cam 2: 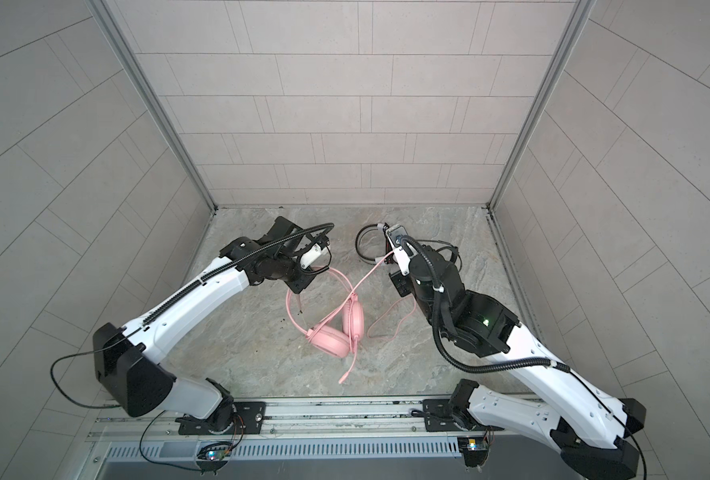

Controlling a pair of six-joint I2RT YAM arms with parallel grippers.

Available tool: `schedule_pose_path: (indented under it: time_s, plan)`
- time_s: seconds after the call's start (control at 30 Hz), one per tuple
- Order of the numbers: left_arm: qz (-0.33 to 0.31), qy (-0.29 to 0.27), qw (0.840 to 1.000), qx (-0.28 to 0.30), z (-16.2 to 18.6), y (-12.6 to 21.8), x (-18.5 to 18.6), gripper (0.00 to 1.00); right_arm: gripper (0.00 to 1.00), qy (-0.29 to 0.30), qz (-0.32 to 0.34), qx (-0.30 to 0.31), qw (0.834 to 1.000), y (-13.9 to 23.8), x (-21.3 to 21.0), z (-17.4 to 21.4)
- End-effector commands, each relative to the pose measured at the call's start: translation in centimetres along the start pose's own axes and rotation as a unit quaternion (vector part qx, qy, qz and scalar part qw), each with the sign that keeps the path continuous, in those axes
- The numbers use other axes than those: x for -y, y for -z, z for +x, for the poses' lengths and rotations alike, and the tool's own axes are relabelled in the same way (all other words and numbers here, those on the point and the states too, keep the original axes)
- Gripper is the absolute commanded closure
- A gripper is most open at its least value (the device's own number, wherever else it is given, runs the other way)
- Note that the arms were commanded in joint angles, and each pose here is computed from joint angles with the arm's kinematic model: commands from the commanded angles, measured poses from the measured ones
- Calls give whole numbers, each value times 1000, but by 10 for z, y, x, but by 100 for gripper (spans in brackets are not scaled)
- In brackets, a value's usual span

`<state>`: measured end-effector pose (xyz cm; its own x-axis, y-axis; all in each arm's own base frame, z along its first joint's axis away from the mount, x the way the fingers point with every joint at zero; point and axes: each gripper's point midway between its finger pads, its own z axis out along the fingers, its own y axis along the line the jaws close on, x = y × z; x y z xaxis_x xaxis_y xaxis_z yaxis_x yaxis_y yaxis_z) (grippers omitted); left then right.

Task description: Wrap the headphones

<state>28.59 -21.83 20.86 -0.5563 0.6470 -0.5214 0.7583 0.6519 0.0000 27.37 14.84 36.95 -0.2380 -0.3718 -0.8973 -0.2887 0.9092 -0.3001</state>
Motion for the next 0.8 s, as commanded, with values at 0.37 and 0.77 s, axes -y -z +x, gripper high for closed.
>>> schedule_pose_path:
  time_s: [0.37,0.77]
  plan:
    - [113,-19,969,218,-28,55,51,100,100,-100,-66,-114,986,-47,-12,69]
    - [191,25,934,300,-51,82,48,100,100,-111,-121,-170,972,-62,-42,117]
